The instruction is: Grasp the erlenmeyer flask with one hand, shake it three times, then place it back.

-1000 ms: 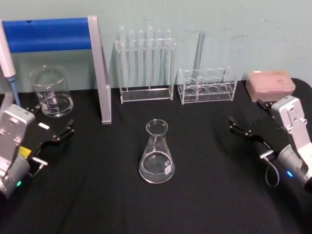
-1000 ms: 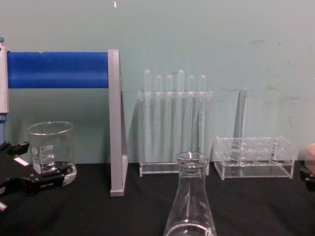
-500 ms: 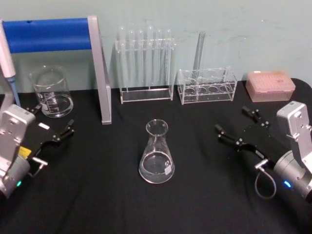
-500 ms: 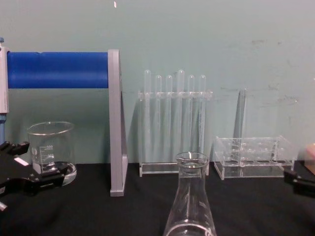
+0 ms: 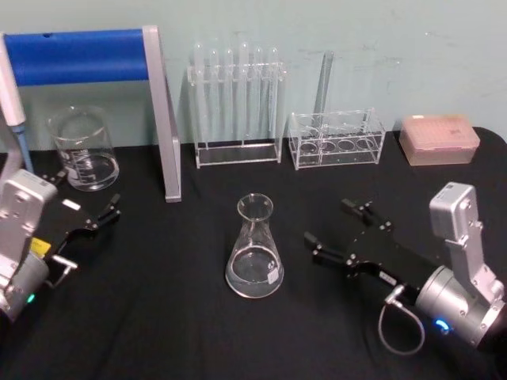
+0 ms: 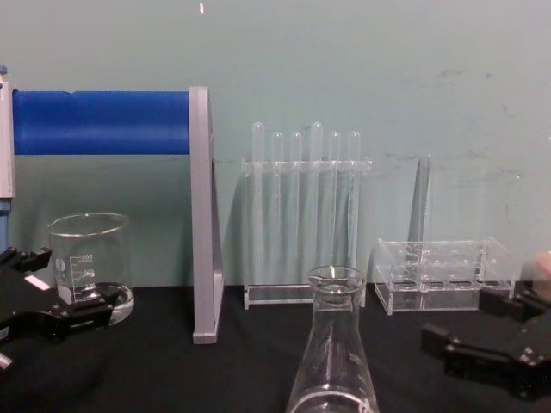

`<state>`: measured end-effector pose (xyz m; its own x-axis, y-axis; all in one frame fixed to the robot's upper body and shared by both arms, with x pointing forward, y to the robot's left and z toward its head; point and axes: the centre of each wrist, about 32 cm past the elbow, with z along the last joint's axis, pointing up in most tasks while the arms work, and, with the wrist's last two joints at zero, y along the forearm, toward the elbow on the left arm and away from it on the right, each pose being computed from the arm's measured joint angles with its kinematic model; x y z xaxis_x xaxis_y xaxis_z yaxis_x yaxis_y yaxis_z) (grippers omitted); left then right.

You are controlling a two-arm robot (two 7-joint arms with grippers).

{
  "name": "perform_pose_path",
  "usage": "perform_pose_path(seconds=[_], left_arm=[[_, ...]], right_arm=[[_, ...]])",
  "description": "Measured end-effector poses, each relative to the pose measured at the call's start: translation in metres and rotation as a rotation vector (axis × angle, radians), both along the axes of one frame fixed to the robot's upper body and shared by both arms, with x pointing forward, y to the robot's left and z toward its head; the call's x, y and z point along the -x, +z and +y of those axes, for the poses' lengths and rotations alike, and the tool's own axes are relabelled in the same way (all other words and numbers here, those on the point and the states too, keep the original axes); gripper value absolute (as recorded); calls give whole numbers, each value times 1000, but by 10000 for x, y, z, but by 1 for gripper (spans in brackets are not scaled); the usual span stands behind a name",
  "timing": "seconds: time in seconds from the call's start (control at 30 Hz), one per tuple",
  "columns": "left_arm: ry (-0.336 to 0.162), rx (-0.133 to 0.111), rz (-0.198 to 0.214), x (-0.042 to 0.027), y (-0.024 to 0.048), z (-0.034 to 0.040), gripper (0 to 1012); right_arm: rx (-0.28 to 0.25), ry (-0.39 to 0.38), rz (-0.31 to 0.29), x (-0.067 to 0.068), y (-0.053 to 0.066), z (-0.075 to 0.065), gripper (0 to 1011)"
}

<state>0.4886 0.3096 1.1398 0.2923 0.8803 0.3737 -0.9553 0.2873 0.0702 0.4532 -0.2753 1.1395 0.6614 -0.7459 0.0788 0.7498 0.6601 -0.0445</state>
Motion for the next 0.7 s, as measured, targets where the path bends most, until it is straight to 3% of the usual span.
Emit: perform_pose_path(seconds=[0.33,0.7], left_arm=[[0,0,0,0,0,0,1000],[0,0,0,0,0,0,1001]], right_arm=[[-26,88,24,22,-22,138,1000],[-11,146,16,-81,-31,292,1000]])
